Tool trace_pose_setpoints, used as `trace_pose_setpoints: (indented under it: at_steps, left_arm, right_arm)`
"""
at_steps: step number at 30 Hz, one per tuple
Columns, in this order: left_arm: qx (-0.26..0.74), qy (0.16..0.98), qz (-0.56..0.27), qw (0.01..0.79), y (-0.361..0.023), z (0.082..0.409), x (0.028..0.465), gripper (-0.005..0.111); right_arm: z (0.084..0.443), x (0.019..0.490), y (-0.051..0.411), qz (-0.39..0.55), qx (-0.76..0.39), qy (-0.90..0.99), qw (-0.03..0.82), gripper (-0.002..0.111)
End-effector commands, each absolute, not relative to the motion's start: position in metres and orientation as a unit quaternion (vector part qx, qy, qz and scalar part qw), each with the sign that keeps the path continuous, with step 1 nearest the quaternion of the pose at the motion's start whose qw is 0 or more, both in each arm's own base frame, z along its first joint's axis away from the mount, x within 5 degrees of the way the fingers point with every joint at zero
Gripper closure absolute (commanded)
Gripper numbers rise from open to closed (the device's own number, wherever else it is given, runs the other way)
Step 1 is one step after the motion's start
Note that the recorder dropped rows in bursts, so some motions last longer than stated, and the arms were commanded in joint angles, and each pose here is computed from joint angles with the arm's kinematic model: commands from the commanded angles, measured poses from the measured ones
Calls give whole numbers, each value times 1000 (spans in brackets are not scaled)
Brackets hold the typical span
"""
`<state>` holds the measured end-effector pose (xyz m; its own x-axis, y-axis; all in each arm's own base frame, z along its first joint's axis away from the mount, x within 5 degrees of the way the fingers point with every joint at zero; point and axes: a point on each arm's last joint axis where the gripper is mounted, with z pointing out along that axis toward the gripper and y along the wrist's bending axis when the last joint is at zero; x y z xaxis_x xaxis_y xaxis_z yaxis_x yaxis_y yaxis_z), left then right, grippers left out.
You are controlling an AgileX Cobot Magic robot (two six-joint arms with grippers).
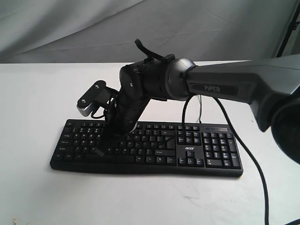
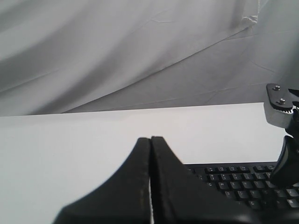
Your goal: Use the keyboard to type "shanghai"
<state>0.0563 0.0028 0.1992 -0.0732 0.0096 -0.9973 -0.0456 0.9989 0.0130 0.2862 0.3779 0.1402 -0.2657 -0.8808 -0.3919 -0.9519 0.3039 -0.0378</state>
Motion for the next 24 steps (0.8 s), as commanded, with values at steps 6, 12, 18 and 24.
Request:
trace_pose_setpoints:
  at_steps: [6,12,18,24]
  left_arm:
    - [-11,730,17,683,2,199,56,107]
    - [-11,730,17,683,2,199,56,107]
    - [-11,730,17,683,2,199,56,107]
    - [-11,730,17,683,2,199,56,107]
  right_arm:
    - [139,287,375,103,-580,789,173,108]
    - [140,288,376,104,-579,788,181,108]
    - [125,287,376,105,-577,792,168,108]
    - [129,287,377,106,-581,789,169,108]
